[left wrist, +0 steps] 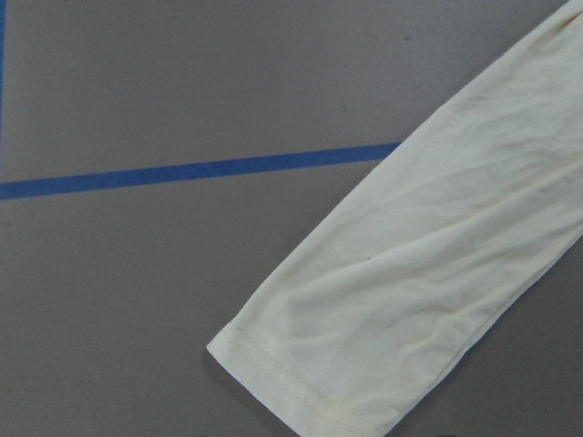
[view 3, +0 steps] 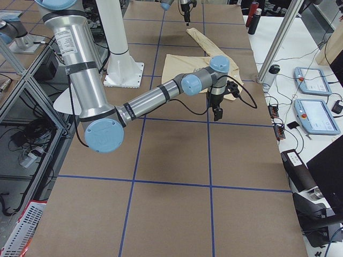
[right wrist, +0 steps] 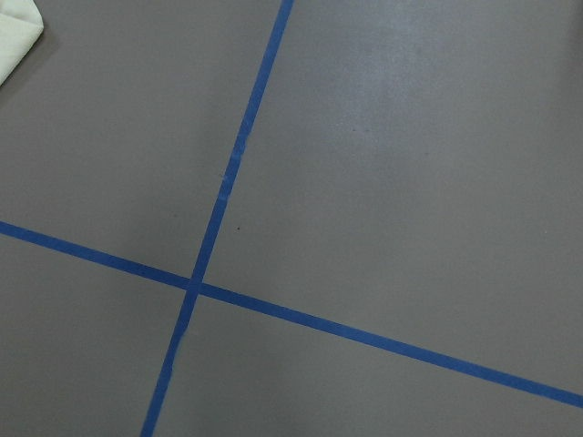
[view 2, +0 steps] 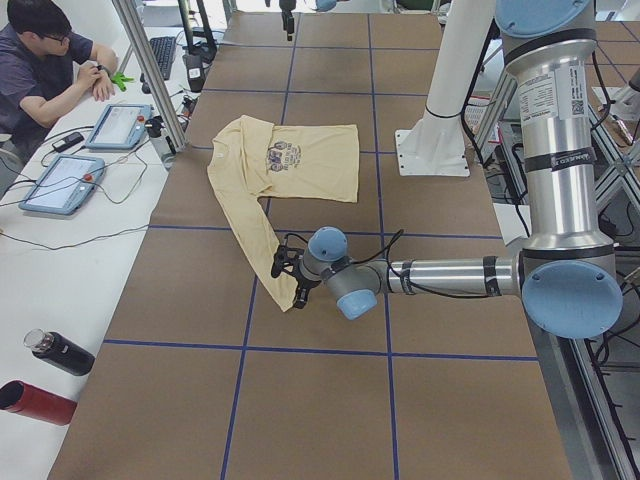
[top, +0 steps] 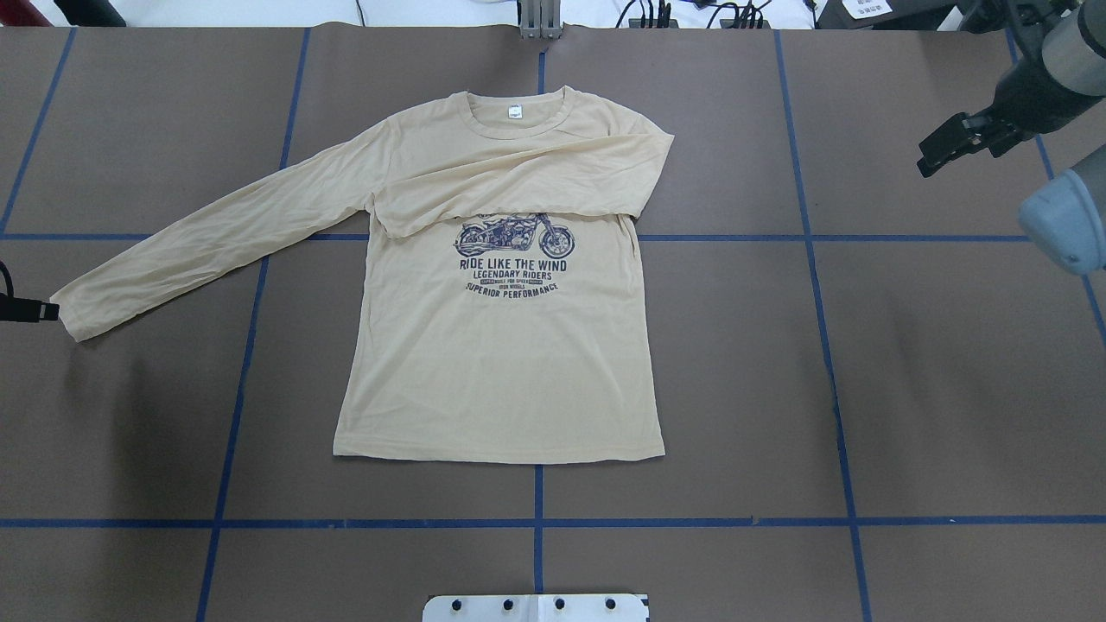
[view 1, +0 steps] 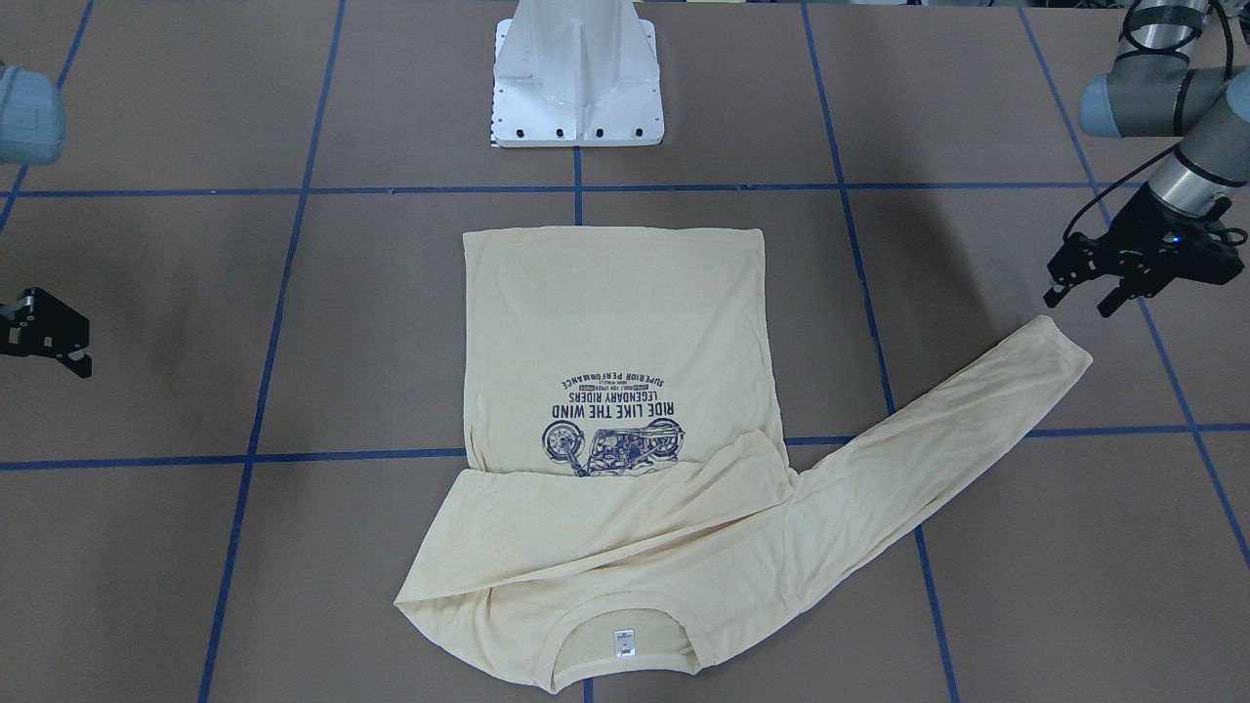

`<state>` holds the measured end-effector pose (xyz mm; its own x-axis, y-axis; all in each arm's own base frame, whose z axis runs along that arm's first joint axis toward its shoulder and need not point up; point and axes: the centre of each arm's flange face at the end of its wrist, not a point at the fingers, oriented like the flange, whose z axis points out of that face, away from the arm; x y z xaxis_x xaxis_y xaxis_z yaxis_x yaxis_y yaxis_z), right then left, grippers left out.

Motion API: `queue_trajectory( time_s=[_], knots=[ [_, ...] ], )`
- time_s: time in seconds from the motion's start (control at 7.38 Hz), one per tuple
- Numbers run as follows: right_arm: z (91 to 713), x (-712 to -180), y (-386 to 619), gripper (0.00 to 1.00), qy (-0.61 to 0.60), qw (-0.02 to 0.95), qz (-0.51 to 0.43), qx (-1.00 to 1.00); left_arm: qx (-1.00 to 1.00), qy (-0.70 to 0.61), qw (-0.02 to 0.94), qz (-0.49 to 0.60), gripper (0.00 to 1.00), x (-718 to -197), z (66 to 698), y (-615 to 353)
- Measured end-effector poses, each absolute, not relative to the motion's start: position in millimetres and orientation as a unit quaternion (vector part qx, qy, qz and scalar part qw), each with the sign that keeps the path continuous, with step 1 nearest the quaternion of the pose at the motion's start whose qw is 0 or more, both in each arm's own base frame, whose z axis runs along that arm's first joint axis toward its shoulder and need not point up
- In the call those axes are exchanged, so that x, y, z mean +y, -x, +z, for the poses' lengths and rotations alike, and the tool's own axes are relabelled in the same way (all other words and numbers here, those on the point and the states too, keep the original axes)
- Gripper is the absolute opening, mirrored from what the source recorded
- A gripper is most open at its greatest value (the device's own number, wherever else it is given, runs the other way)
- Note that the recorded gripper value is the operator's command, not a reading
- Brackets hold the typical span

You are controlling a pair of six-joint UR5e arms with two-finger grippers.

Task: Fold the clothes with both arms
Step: 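Lower the left gripper onto the other sleeve cuff and grasp it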

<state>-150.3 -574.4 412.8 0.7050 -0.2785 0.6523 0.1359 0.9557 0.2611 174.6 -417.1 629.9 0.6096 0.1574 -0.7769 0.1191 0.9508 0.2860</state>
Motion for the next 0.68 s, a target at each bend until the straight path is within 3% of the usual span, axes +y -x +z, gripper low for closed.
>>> queue_trajectory(
  time_s=[0.27, 0.68],
  knots=[
    [413.4, -574.4, 147.9, 0.99, -0.097, 0.917, -0.113, -0.369, 0.442, -0.152, 0.884, 0.017, 0.67, -415.2, 629.7, -187.7],
    [411.3, -574.7, 147.7, 0.99, -0.098, 0.917, -0.112, -0.37, 0.437, -0.152, 0.886, 0.018, 0.66, -419.9, 634.7, -194.4]
  ],
)
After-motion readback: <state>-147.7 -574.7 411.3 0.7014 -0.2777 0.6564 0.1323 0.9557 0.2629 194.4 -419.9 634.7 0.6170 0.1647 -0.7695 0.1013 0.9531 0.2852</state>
